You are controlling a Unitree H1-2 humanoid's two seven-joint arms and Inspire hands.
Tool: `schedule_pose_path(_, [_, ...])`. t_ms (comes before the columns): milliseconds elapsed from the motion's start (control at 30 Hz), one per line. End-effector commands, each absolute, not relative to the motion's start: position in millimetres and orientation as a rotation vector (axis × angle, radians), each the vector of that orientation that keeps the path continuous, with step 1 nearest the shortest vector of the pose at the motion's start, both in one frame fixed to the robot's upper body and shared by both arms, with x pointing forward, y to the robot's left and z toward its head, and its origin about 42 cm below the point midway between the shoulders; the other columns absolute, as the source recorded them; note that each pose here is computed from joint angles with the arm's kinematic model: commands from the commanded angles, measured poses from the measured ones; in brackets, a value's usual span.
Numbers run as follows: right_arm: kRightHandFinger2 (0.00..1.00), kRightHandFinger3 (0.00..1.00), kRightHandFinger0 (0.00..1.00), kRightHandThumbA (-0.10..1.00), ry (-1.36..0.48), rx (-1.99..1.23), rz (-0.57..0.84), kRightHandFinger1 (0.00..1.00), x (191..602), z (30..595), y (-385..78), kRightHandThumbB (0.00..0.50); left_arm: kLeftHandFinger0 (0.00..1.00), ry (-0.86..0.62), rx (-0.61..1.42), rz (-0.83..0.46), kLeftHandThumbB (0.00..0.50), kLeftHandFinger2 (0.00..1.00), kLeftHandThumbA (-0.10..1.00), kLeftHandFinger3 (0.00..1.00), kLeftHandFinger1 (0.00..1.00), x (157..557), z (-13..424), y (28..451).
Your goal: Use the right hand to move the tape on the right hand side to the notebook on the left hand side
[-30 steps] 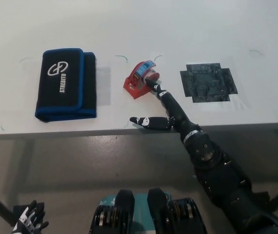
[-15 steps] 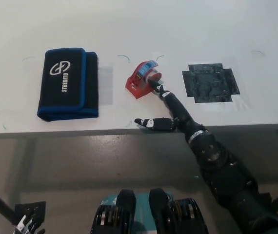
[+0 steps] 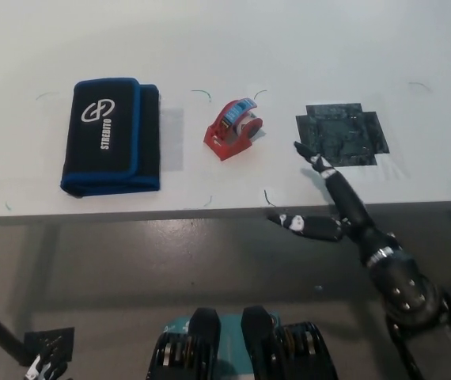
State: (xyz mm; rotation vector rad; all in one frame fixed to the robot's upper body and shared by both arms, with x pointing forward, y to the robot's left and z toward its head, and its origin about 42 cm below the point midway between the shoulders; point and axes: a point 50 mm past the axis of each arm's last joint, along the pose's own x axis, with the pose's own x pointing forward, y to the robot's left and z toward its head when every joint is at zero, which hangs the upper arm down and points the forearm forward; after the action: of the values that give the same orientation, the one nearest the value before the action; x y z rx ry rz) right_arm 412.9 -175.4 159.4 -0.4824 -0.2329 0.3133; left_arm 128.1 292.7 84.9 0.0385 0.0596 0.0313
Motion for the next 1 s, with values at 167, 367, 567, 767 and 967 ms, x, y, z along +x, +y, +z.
schedule_pose_path(167, [1.0,1.0,1.0,1.0,-0.411,-0.572,0.212,1.0,290.7,233.3,-228.9,0.192,0.98,0.016,0.033,0.032,0.142,1.0,0.47,1.0,0.99,119.4,85.6,293.9])
schedule_pose_path(367, [1.0,1.0,1.0,1.0,-0.41,-0.618,0.157,1.0,235.9,206.1,-254.4,0.235,0.97,0.024,0.022,0.045,0.103,1.0,0.72,1.0,0.98,116.0,85.5,294.3])
schedule_pose_path(567, [1.0,1.0,1.0,1.0,-0.309,-0.717,0.179,1.0,186.1,170.6,-281.2,0.234,0.98,0.013,0.01,0.053,0.093,1.0,0.7,1.0,0.98,121.9,83.9,292.2])
schedule_pose_path(767, [1.0,1.0,1.0,0.97,-0.174,-0.737,0.215,1.0,143.7,128.0,-300.3,0.178,0.98,0.022,0.013,0.058,0.107,1.0,0.7,1.0,0.99,116.6,82.1,289.9])
schedule_pose_path(967, [1.0,1.0,1.0,1.0,-0.087,-0.714,0.238,1.0,137.6,96.1,-301.5,0.127,0.97,0.023,0.022,0.051,0.088,0.98,0.7,1.0,0.98,120.6,80.5,291.4])
